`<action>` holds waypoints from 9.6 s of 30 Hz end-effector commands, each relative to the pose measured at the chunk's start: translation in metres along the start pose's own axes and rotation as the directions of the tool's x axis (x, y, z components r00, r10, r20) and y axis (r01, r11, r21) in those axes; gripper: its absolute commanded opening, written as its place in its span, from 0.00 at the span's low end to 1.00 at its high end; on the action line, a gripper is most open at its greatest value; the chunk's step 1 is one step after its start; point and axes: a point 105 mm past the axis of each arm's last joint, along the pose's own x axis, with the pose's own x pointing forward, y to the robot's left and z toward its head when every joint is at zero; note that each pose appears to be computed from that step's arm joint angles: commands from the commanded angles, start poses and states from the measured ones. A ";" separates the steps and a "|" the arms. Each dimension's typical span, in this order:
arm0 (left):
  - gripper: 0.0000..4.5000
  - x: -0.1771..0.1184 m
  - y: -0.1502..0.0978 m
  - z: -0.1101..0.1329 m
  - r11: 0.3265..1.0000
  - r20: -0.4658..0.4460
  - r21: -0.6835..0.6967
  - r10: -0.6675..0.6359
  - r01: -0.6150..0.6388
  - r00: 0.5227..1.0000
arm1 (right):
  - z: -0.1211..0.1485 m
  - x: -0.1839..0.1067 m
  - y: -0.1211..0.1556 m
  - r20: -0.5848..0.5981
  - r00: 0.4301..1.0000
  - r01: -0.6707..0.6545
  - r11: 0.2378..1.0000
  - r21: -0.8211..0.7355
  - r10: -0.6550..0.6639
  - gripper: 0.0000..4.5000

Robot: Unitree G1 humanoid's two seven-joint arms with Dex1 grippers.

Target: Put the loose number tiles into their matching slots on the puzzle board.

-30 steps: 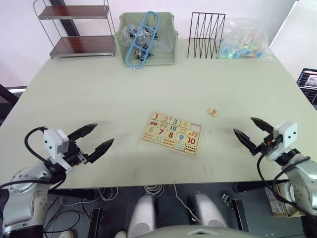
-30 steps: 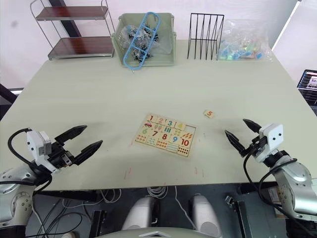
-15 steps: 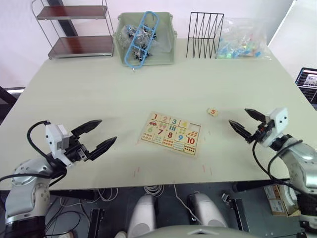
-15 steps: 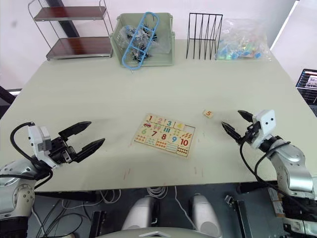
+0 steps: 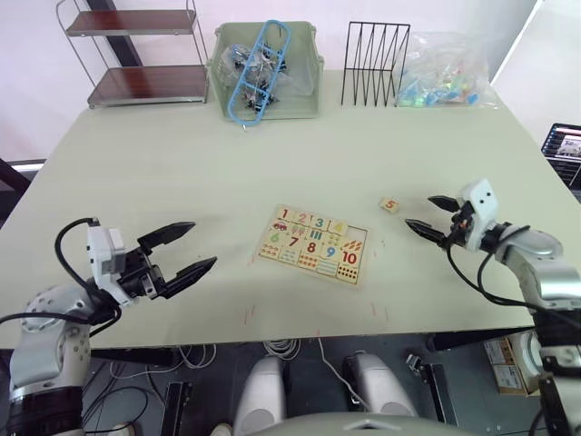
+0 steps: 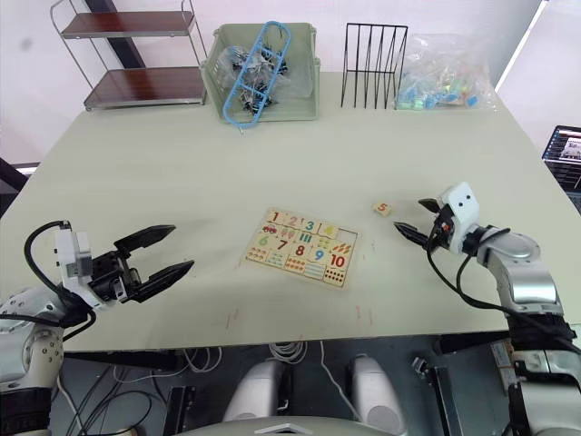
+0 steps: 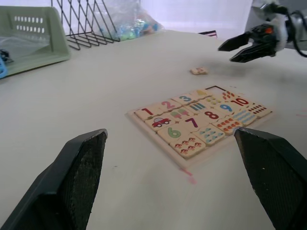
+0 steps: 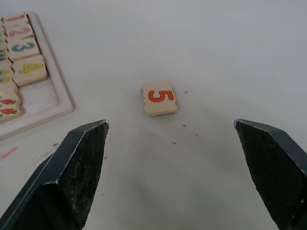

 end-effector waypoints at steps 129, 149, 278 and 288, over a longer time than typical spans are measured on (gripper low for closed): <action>1.00 0.016 -0.011 0.004 0.975 -0.109 0.062 -0.207 0.214 0.972 | 0.060 0.065 0.105 -0.572 0.792 -0.355 0.923 -0.146 0.214 0.19; 1.00 0.017 -0.011 0.003 0.975 -0.104 0.058 -0.207 0.214 0.973 | 0.062 0.062 0.100 -0.567 0.792 -0.369 0.917 -0.153 0.224 0.99; 1.00 -0.010 0.000 -0.023 0.952 -0.162 -0.045 0.292 -0.303 0.943 | 0.012 -0.044 0.034 0.116 0.993 0.031 0.998 -0.053 -0.025 0.52; 1.00 -0.025 0.000 -0.035 0.883 -0.223 -0.027 0.452 -0.469 0.863 | -0.021 -0.092 0.035 0.101 0.977 0.189 0.982 0.006 -0.189 0.99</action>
